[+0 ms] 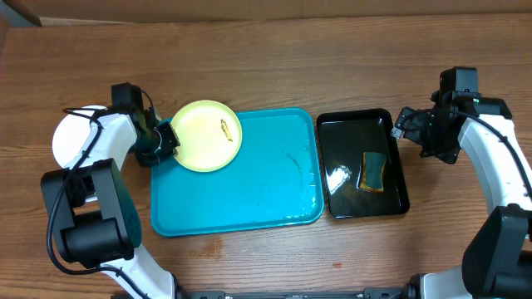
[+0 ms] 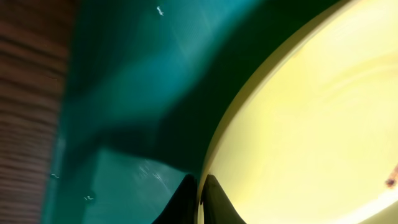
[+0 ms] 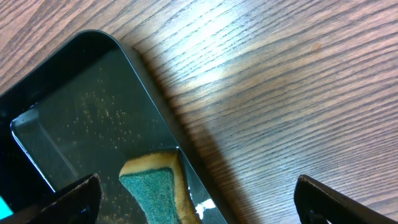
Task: Clean dirty plates on tray and stack at the side
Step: 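Grip the yellow plate rim with the left gripper and pull it center, then grasp the green-yellow sponge in the black tray with the right gripper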
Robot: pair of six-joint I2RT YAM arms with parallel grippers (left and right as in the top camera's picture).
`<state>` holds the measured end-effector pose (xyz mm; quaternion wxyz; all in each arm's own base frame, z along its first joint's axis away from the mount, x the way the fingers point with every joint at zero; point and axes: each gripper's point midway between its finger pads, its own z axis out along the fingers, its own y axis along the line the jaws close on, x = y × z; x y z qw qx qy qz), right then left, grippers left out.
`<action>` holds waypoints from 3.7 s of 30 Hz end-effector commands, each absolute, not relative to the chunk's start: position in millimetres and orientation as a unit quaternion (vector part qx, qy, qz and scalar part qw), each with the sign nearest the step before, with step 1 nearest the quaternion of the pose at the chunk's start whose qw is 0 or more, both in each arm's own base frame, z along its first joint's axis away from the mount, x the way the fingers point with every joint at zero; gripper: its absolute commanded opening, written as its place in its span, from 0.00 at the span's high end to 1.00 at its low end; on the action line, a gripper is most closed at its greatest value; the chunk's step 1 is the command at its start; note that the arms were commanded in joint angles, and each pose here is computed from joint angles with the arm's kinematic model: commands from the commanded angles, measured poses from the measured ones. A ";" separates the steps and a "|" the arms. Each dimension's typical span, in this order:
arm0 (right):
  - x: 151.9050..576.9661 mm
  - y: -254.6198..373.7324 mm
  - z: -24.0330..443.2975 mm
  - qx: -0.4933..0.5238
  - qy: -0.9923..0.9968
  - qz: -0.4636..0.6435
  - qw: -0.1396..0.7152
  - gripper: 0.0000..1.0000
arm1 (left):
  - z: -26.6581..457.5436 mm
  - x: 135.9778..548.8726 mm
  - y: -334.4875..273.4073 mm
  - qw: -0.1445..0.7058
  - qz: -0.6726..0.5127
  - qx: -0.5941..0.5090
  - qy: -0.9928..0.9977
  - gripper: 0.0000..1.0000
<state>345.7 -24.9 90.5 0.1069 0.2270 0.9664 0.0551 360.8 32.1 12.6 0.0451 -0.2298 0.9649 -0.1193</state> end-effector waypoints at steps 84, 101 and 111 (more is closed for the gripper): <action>325.8 59.6 11.9 0.106 0.983 0.040 0.147 0.38 | 8.1 324.4 -128.1 0.013 -0.030 -0.066 0.997 0.62; 333.4 61.9 41.8 0.109 0.985 0.038 0.128 0.43 | 8.0 324.0 -127.7 0.012 -0.029 -0.066 0.997 0.61; 281.6 54.0 22.4 0.129 0.991 0.015 0.034 0.30 | 8.1 324.1 -127.7 0.012 -0.029 -0.066 0.997 0.58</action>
